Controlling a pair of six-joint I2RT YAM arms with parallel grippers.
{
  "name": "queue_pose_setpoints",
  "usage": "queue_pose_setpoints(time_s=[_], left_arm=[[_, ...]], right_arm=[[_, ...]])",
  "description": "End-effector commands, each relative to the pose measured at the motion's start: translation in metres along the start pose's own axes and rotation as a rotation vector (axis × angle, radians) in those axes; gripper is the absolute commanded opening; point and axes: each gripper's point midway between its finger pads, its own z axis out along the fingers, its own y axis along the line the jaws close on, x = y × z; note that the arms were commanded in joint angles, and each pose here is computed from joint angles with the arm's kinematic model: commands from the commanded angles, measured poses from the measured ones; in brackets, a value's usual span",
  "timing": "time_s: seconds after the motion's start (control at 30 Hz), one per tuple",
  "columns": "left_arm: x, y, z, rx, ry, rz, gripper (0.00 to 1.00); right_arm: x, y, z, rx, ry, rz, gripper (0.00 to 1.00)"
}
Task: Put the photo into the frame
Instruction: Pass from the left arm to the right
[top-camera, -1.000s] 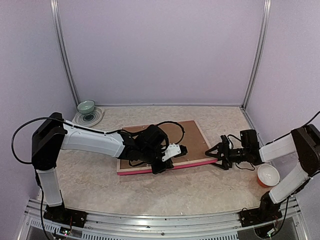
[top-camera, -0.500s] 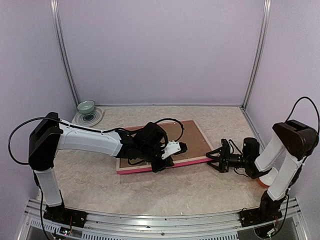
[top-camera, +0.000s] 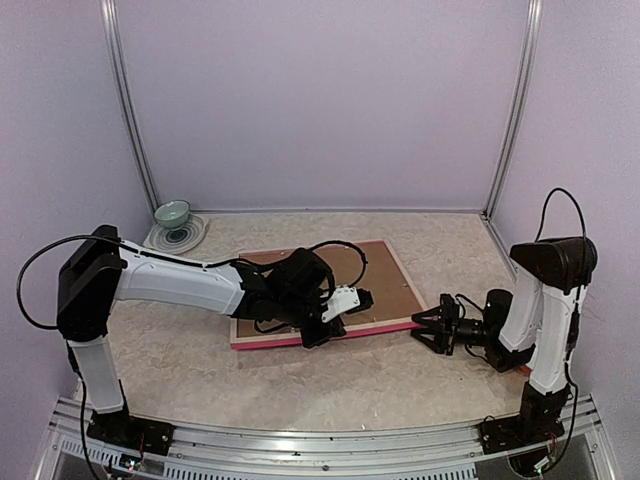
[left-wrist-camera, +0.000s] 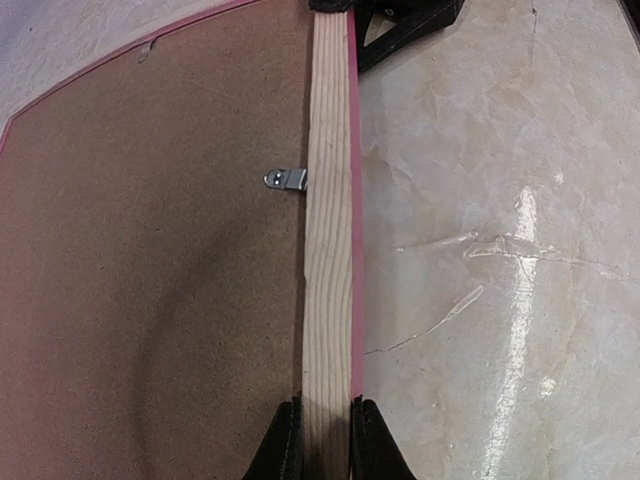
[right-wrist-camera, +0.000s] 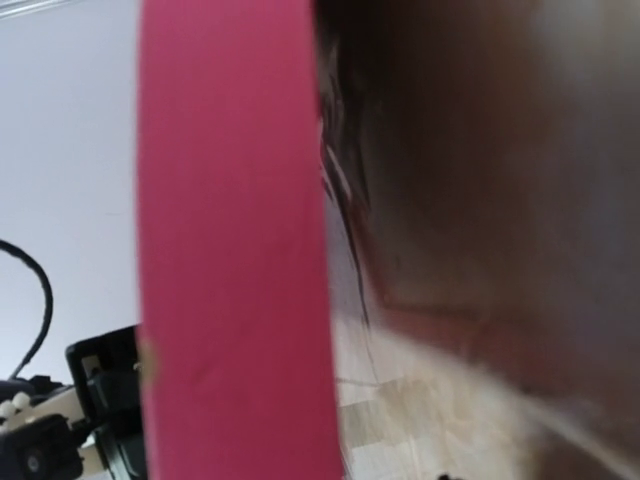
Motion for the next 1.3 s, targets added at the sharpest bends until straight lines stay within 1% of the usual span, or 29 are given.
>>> queue_pose_setpoints(time_s=[0.0,0.1,0.63,0.8,0.9,1.27], left_arm=[[-0.042,0.020,-0.028,-0.078,-0.136,0.011,0.00],[-0.043,0.018,-0.026,-0.074,-0.136,0.013,0.00],[-0.039,0.013,-0.025,-0.065,-0.126,0.014,0.00],[-0.041,0.011,-0.026,-0.064,-0.130,0.018,0.00],[-0.040,0.011,-0.025,-0.064,-0.125,0.018,0.00],[-0.037,0.009,-0.022,-0.065,-0.110,0.015,0.00]], right_arm=[[-0.010,0.039,-0.006,-0.134,-0.076,-0.158,0.49],[-0.014,0.045,-0.006,-0.147,-0.087,-0.164,0.50],[-0.027,0.069,-0.003,-0.203,-0.111,-0.181,0.51],[-0.030,0.069,-0.002,-0.204,-0.116,-0.167,0.52],[-0.030,0.068,-0.001,-0.199,-0.115,-0.159,0.47],[-0.029,0.076,-0.002,-0.176,-0.112,-0.189,0.21]])
